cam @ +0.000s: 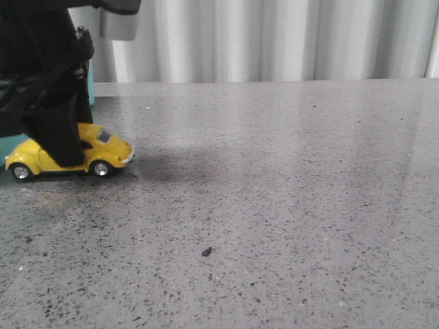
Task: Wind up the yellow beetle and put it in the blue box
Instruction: 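Close the left gripper around the car's body, then lift the car with the left gripper and move it over the box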
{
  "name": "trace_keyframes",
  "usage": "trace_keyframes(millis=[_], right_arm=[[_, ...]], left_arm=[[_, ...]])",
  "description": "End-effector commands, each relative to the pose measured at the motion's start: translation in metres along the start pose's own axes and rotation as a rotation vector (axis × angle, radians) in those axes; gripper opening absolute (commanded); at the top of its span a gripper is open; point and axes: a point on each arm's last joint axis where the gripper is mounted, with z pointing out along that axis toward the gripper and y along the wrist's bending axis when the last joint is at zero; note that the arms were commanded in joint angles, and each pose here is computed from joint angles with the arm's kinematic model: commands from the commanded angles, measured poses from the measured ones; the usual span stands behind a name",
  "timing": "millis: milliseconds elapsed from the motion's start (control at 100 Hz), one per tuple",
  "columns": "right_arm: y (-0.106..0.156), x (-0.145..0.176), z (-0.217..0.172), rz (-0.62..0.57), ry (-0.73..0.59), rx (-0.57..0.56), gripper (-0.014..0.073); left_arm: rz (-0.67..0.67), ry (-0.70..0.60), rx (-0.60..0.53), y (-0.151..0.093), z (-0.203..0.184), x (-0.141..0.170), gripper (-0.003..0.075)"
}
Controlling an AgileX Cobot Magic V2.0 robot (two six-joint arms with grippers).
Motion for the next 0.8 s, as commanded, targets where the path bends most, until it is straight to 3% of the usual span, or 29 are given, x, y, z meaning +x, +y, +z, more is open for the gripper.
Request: trace_keyframes(millis=[0,270,430,620,790], right_arm=[[0.0,-0.01,-0.011,-0.007,-0.095,-0.001,-0.0061],[0.0,-0.01,-0.011,-0.008,-0.095,-0.001,-0.0061],[0.0,-0.01,-0.011,-0.008,-0.095,-0.001,-0.0061],[0.0,-0.01,-0.011,-0.008,-0.095,-0.001,-0.0061],[0.0,-0.01,-0.011,-0.008,-0.097,-0.001,-0.0061]], left_arm=[[-0.003,-0.084,-0.086,0.011,-0.03,-0.011,0.0017],[-0.04,-0.175,-0.159,0.032,-0.083,-0.025,0.0017],[-0.144,-0.209,-0.212,0.043,-0.121,-0.024,0.0017],[-0.228,-0.21,-0.264,0.054,-0.153,0.0,0.0017],[-0.371,-0.171,-0.312,0.065,-0.169,0.039,0.0017]])
